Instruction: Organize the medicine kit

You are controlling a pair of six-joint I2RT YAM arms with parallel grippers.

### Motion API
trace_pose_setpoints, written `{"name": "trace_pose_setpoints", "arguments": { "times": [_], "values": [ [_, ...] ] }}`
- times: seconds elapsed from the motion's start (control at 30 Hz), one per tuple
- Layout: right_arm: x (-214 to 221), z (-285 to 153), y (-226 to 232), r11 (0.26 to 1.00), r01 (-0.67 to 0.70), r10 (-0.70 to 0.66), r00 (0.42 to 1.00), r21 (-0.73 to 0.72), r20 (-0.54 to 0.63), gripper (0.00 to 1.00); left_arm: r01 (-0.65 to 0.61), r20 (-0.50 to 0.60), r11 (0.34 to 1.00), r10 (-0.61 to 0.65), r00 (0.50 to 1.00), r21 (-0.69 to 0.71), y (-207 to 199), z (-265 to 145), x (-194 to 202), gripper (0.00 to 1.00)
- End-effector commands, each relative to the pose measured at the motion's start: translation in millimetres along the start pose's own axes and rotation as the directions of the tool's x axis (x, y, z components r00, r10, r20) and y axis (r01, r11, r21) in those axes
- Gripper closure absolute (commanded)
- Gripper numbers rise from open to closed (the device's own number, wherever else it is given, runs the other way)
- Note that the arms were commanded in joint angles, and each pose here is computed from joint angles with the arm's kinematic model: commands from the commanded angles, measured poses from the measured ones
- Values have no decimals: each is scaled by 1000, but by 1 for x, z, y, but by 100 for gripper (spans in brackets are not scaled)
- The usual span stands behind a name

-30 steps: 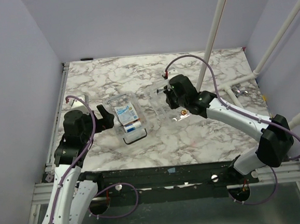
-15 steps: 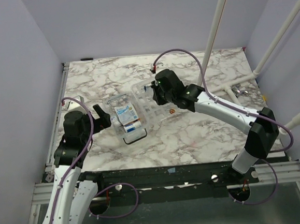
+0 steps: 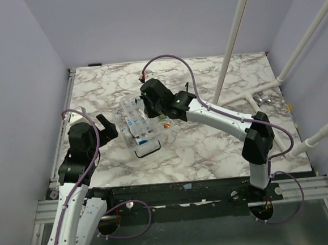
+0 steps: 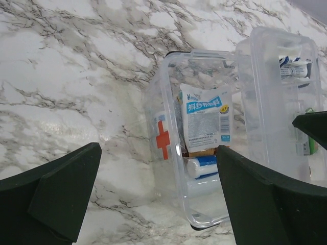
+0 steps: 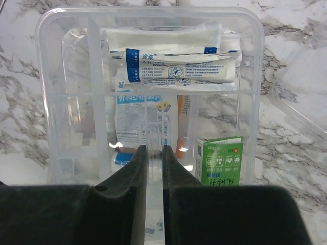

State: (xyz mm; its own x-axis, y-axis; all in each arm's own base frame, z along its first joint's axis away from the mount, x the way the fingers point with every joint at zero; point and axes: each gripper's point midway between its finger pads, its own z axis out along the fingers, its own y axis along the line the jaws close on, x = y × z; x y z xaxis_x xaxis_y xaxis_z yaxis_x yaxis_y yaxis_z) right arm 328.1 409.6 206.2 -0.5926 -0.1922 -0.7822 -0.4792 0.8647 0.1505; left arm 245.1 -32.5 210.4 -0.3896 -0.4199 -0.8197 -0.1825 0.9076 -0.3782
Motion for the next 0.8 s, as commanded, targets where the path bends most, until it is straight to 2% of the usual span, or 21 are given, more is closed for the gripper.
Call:
{"name": "trace_pose_setpoints", "arguments": {
  "times": [0.0,0.3,0.77],
  "values": [
    [-2,6,10,998,-59,59,998,20,5,99,58,55,993,-52,997,-106,17,-5,-9,1],
    [2,19,40,999,-48,48,999,26,0,99,112,77,979,-100,992,-169,29,-6,-9,2],
    [21,31,54,997,-26,27,999,68,-22,99,113,95,987,-102,990,-117,21,-14,-11,2]
  ]
}}
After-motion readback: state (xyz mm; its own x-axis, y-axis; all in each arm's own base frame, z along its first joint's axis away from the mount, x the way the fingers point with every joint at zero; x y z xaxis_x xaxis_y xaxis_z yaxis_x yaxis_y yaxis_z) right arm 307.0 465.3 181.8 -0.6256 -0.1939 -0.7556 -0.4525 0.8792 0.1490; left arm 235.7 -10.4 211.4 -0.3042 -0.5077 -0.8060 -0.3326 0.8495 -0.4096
